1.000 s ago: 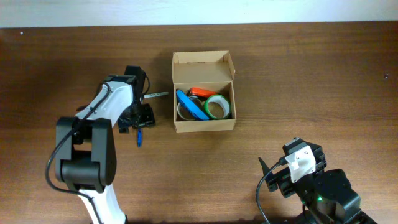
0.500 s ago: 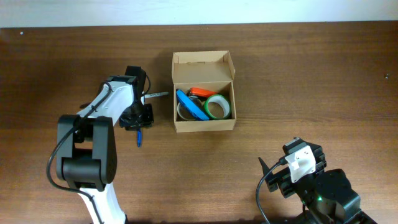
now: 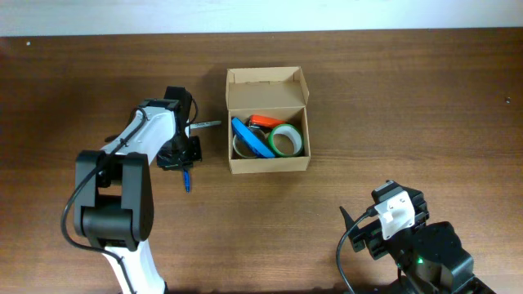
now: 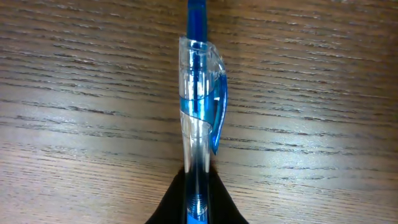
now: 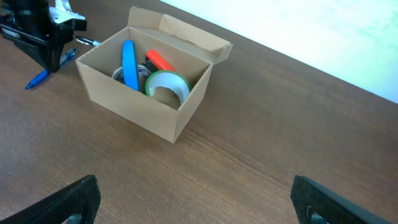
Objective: Pack container
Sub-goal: 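Grasp the blue pen with the left gripper and lift it, then lower the blue pen into the box and release it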
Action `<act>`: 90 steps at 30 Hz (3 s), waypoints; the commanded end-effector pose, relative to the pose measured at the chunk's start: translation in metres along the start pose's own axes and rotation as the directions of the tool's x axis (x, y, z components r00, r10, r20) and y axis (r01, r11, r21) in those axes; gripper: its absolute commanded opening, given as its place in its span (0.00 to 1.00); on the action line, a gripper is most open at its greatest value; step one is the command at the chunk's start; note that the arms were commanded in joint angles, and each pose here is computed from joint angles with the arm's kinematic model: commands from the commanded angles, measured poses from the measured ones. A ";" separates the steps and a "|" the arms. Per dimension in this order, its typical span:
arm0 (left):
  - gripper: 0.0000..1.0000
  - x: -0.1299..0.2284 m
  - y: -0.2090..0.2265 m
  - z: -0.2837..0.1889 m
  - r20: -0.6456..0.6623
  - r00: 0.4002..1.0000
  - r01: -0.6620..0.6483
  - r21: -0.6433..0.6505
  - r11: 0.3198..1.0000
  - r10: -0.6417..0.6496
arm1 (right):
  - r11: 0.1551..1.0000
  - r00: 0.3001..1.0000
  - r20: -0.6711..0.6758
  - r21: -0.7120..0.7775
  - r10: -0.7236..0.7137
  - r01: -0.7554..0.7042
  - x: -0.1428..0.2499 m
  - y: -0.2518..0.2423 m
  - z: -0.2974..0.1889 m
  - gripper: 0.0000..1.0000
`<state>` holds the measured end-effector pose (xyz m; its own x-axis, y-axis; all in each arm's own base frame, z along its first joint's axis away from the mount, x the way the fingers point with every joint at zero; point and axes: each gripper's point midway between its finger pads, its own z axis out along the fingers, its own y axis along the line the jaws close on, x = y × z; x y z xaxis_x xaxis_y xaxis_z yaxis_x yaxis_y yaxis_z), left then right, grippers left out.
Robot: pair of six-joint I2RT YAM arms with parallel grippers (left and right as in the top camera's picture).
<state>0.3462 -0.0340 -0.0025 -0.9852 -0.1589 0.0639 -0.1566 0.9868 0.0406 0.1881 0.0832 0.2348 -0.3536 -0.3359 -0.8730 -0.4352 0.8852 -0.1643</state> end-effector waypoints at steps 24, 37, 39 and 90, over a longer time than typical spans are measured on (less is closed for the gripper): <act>0.05 -0.009 -0.056 -0.158 0.377 0.908 0.095 0.245 0.965 -0.185 | 1.000 1.000 0.002 0.011 0.012 -0.012 0.001 -0.002 0.000 0.99; 0.05 -0.015 -0.179 -0.202 0.268 0.746 0.407 0.540 0.737 -0.609 | 1.000 1.000 0.002 0.011 0.012 -0.012 0.001 -0.002 0.000 0.99; 0.05 -0.015 -0.188 -0.194 0.212 0.712 0.479 0.551 0.683 -0.670 | 1.000 1.000 0.002 0.011 0.012 -0.012 0.001 -0.002 0.000 0.99; 0.19 0.031 -0.203 -0.103 -0.035 0.357 0.896 0.295 0.332 -0.933 | 1.000 1.000 0.002 0.011 0.012 -0.012 0.001 -0.002 0.000 0.99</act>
<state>0.3521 -0.2387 0.0917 -0.2100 -0.9776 0.0106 -0.9550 0.2028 -0.2164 0.1881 0.0832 0.2347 -0.3538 -0.3364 -0.8727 -0.4351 0.8852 -0.1649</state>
